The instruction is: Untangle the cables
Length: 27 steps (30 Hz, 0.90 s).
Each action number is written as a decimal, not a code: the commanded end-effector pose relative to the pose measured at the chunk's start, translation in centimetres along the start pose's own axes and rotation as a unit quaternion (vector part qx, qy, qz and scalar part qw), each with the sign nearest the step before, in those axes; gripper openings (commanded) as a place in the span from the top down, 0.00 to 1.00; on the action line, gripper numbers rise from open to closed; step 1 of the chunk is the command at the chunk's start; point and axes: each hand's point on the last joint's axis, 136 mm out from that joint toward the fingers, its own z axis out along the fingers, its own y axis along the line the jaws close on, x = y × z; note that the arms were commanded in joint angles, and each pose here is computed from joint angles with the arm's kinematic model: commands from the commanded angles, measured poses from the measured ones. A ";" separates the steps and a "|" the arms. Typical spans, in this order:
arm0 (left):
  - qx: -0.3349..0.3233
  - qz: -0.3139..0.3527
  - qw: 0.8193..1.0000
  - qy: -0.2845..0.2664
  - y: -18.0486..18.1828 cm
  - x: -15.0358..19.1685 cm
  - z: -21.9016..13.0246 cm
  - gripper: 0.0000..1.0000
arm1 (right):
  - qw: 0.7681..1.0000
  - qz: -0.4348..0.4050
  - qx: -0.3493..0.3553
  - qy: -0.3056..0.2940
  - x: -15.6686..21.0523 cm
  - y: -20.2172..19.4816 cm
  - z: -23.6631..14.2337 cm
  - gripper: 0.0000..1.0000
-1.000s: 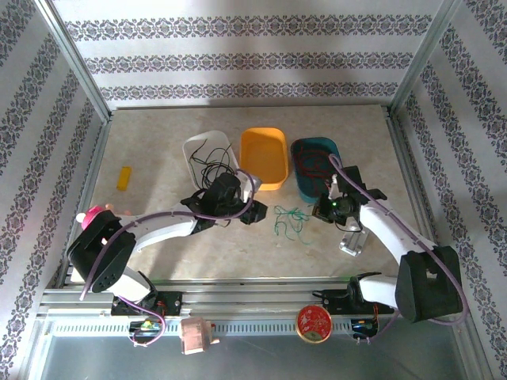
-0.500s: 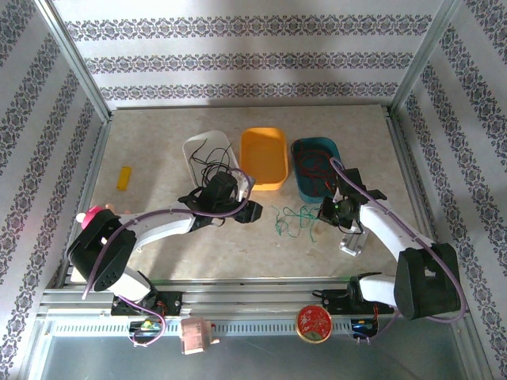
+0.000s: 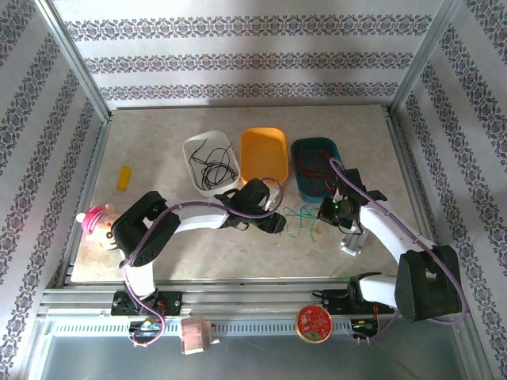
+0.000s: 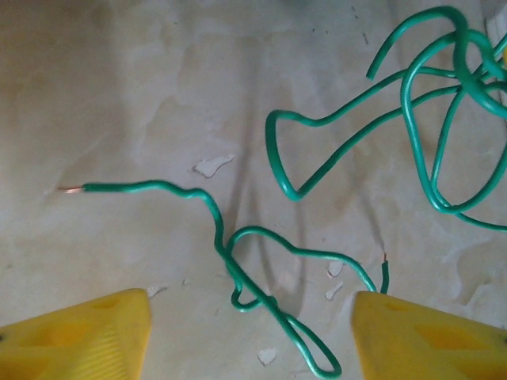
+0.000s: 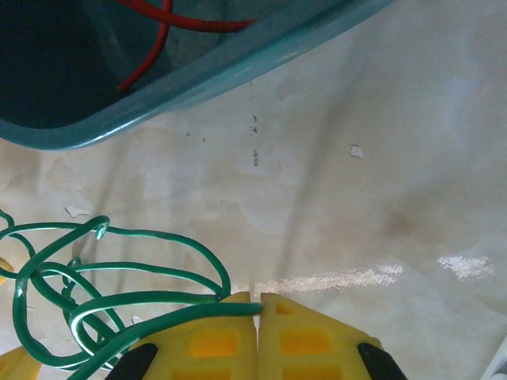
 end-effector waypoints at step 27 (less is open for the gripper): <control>-0.078 0.019 0.994 -0.074 0.5 -3.9 -7.7 1.00 | 0.939 -0.289 -0.186 -0.018 5.6 12.6 -5.2 0.46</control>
